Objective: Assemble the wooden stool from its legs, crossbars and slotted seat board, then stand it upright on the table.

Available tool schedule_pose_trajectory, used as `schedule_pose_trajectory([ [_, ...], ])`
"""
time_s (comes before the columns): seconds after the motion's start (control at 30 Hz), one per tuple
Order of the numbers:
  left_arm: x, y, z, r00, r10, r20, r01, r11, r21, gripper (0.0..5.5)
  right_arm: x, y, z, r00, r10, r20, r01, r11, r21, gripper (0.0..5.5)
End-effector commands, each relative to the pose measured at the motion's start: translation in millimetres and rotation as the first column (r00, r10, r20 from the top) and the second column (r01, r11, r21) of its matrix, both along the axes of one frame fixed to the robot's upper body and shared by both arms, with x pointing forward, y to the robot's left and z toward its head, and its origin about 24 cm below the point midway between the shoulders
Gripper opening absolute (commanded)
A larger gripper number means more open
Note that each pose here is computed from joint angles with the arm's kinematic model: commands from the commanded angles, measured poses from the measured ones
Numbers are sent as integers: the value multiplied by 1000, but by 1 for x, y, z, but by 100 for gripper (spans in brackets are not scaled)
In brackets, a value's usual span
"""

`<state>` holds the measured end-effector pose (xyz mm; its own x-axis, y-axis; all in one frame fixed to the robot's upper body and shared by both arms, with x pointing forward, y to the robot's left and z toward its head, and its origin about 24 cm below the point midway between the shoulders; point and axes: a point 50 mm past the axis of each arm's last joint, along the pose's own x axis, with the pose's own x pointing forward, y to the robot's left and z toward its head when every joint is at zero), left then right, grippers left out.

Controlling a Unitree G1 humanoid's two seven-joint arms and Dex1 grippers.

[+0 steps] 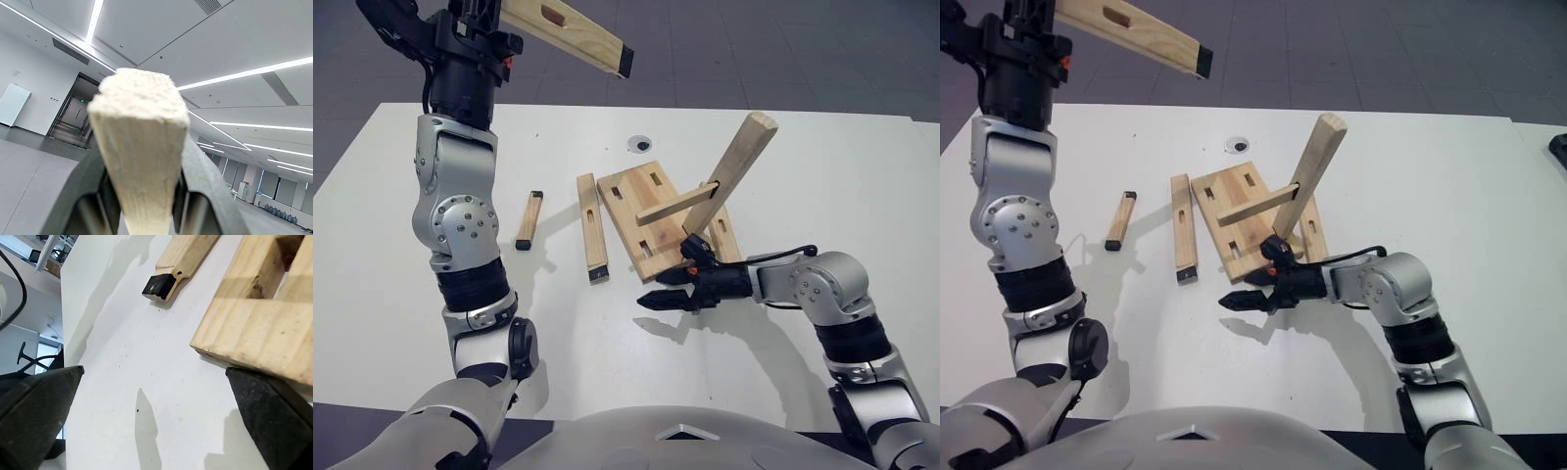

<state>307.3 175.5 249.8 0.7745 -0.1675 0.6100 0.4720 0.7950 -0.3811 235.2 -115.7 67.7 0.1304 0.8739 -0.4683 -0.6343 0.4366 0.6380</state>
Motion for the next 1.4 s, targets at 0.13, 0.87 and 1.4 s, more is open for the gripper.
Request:
schedule_pose_trajectory([
  [0.13,6,-1,1,998,67,-19,-65,995,72,105,24,12,9,993,-97,67,94,994,49,540],
  [0.87,-27,20,-80,879,167,-448,-226,971,-82,105,-25,-76,60,954,-100,281,76,993,95,540],
  [1.4,-28,-31,-86,795,83,-601,-51,996,71,105,60,-134,60,181,-870,458,889,343,302,540],
])
